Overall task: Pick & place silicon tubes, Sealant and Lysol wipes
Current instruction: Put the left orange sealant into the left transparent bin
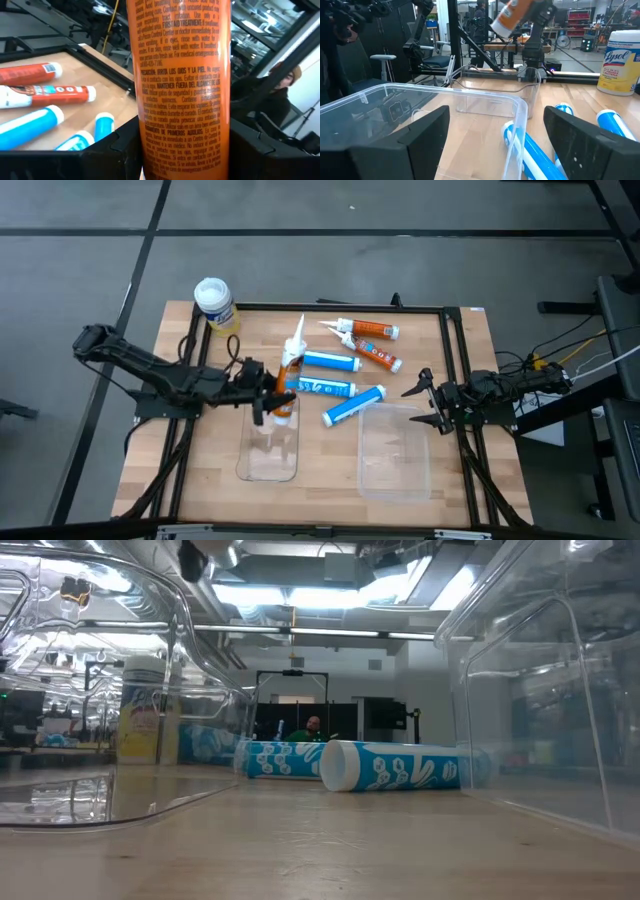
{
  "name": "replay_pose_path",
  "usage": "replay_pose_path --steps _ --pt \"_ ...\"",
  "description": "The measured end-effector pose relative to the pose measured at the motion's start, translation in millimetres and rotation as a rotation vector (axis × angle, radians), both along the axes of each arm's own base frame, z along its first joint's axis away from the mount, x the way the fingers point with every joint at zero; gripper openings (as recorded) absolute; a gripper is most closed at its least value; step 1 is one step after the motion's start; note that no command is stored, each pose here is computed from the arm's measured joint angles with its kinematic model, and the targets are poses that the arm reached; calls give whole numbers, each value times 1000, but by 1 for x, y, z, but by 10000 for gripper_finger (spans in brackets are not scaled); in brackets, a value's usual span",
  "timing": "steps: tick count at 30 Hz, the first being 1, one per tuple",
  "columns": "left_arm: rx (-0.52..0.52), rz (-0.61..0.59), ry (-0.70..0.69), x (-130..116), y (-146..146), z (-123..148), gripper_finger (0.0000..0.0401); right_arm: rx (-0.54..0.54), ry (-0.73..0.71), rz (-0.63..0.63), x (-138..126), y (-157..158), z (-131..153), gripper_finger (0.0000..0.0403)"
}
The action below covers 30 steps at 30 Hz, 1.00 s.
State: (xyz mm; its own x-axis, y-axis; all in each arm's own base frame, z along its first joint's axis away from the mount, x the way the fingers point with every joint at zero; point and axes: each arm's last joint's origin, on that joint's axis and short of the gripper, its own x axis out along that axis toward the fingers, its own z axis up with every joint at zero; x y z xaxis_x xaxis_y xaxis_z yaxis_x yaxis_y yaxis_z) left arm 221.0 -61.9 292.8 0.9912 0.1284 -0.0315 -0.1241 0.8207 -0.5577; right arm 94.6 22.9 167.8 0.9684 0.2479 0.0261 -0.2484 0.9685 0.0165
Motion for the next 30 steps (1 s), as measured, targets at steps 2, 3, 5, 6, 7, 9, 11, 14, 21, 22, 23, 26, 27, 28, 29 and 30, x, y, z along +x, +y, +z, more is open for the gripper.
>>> replay_pose_path --steps 2,3,5,6,7,9,11,14,21,22,23,26,27,28,29,30 --pt "1 -12 -1 -4 -9 0 200 0 0 0 0 0 0 323" --pt "1 -17 -1 -5 -14 0 200 0 0 0 0 0 0 323" --pt "3 -24 -2 -9 -23 0 200 0 0 0 0 0 0 323" --pt "4 -26 -2 -11 -27 0 200 0 0 0 0 0 0 323" --pt "5 -28 -2 -13 -31 0 200 0 0 0 0 0 0 323" --pt "6 -26 -3 -18 -39 0 200 0 0 0 0 0 0 323" --pt "7 -22 -4 -22 -46 0 200 0 0 0 0 0 0 323" --pt "10 -14 -5 -30 -56 0 200 0 0 0 0 0 0 323" --pt "17 28 -3 -48 -76 0 200 0 0 0 0 0 0 323" --pt "15 40 -3 -51 -78 -1 200 0 0 0 0 0 0 323" --pt "17 54 -3 -53 -81 -1 200 0 0 0 0 0 0 323" --pt "26 92 -1 -59 -88 -2 200 0 0 0 0 0 0 323" --pt "30 104 0 -61 -90 -3 199 0 0 0 0 0 0 323" --pt "34 116 2 -63 -92 -4 199 0 0 0 0 0 0 323" --pt "34 130 2 -64 -94 -5 199 0 0 0 0 0 0 323" --pt "33 142 3 -65 -95 -6 199 0 0 0 0 0 0 323"
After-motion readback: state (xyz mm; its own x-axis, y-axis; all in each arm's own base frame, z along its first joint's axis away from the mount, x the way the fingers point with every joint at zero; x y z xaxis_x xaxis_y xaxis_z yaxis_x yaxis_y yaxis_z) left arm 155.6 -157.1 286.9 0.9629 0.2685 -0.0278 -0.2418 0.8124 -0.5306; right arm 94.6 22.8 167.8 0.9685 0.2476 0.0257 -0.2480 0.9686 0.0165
